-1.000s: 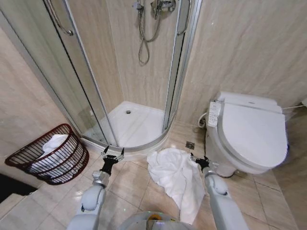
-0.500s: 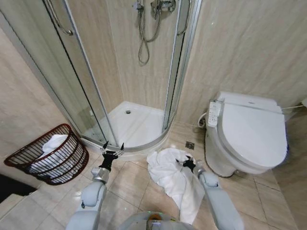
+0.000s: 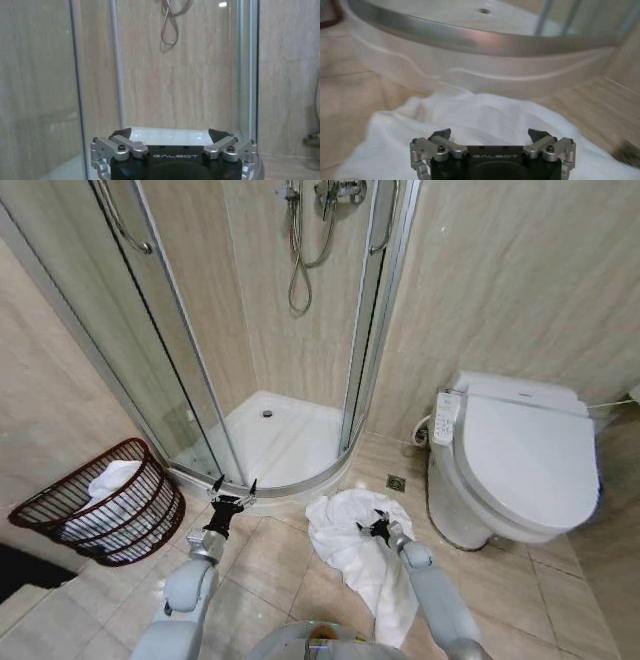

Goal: Discard the used towel into the hamper.

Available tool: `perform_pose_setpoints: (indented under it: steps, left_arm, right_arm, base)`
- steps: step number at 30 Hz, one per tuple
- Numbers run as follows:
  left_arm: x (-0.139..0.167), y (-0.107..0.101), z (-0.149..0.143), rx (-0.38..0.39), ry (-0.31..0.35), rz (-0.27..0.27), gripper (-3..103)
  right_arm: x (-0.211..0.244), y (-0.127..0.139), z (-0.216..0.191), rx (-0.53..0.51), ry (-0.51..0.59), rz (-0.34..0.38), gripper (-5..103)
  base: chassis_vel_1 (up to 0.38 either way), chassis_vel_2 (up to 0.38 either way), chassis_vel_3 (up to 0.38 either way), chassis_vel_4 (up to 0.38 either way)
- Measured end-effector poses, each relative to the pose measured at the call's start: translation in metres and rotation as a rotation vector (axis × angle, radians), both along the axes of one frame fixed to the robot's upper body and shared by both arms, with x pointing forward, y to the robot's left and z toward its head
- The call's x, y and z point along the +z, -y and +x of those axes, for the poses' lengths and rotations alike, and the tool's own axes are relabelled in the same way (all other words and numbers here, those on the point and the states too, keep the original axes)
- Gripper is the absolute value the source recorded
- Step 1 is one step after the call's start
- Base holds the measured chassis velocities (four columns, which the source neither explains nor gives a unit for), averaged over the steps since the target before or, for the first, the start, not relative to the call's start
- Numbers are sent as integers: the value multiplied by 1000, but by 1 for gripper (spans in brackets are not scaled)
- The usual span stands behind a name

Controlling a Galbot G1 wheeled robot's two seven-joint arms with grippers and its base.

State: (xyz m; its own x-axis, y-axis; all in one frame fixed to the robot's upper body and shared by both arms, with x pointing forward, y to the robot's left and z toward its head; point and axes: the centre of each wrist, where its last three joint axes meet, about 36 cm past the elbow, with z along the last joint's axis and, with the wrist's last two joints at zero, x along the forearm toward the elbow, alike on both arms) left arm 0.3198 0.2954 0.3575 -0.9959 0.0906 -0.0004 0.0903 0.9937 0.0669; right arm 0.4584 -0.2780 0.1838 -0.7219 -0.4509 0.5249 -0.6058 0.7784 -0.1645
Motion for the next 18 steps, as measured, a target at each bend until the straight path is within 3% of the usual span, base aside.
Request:
perform_pose_setpoints:
  steps: [6,18]
  left_arm:
    - [2,-2,2,-5,-4,4,100]
    - [3,1,2,-8,-6,-13,100]
  right_arm:
    - [-6,-5,7,78,-18,-21,100]
    - [-31,15,11,7,-41,-4,100]
  base:
    - [0,0,0,0]
    - [0,0,0,0]
